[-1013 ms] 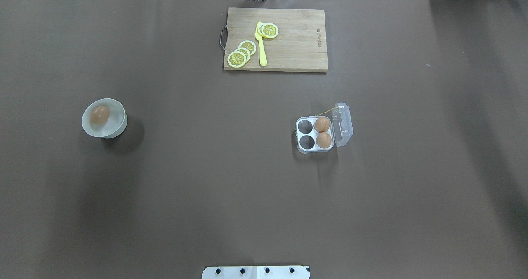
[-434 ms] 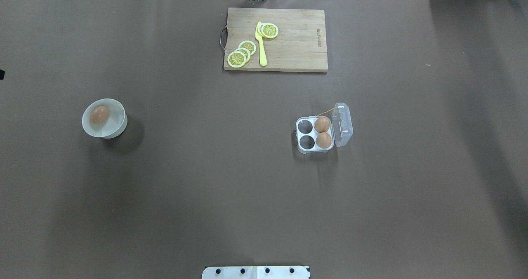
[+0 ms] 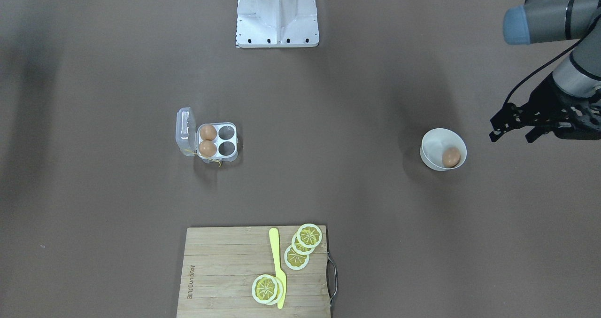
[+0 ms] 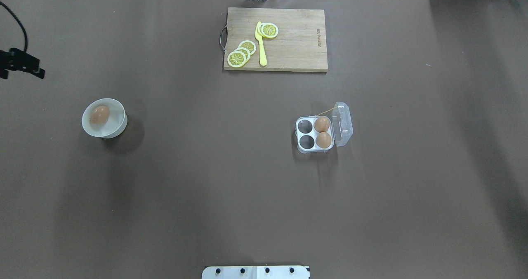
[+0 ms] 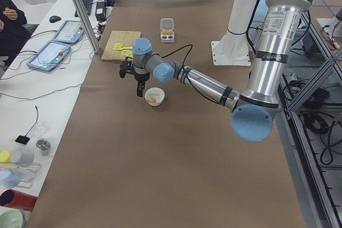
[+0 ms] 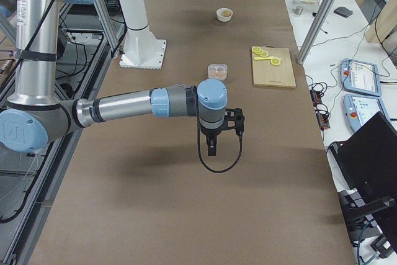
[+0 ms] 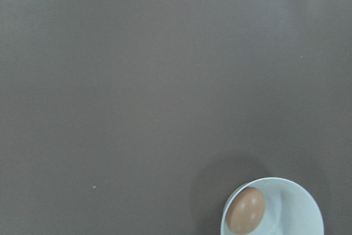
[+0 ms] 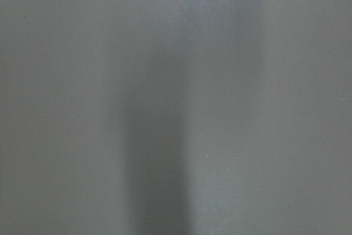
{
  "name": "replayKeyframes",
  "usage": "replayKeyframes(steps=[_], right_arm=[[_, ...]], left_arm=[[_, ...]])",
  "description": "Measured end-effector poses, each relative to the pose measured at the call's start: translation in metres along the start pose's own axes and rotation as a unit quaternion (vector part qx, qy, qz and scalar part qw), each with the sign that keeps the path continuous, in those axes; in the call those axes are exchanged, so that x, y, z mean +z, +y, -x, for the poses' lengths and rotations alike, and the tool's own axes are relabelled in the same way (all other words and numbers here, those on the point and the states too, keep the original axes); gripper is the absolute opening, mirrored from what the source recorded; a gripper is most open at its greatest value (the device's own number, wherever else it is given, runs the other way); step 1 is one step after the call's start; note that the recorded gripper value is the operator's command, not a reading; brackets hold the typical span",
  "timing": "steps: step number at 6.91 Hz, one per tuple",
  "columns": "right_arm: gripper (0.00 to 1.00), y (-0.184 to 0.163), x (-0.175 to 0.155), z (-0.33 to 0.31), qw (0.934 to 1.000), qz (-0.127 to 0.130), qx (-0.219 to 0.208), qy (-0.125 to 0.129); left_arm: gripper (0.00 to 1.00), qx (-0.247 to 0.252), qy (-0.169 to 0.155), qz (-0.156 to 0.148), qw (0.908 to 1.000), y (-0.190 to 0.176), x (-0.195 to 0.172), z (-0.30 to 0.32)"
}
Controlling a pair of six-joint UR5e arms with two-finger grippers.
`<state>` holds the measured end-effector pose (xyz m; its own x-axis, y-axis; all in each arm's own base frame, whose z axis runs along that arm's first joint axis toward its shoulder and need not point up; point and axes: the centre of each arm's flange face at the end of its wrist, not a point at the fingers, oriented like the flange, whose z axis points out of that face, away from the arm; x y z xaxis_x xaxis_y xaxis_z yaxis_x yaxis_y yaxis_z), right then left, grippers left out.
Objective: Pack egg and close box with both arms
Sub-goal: 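Move the left gripper over the white bowl holding the brown egg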
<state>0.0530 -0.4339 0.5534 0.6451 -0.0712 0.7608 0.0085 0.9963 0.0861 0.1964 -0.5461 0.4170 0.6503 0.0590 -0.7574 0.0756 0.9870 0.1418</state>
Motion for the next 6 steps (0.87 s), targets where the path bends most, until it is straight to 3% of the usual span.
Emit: replayKeyframes(steps=[2, 4, 6], right_arm=[[1.00, -0.005, -0.004, 0.007, 0.9999, -0.005, -0.006, -0.010], [1.00, -0.004, -0.007, 0.012, 0.9998, -0.008, -0.009, -0.018], [1.00, -0.001, -0.010, 0.018, 0.9994, -0.009, -0.012, -0.030]], left_arm=[[0.87, 0.033, -0.012, -0.002, 0.9994, -0.003, 0.026, -0.042], [0.80, 0.047, -0.030, 0.005, 0.9984, 0.005, 0.052, -0.051], [0.80, 0.055, -0.033, 0.013, 0.9978, 0.011, 0.063, -0.055]])
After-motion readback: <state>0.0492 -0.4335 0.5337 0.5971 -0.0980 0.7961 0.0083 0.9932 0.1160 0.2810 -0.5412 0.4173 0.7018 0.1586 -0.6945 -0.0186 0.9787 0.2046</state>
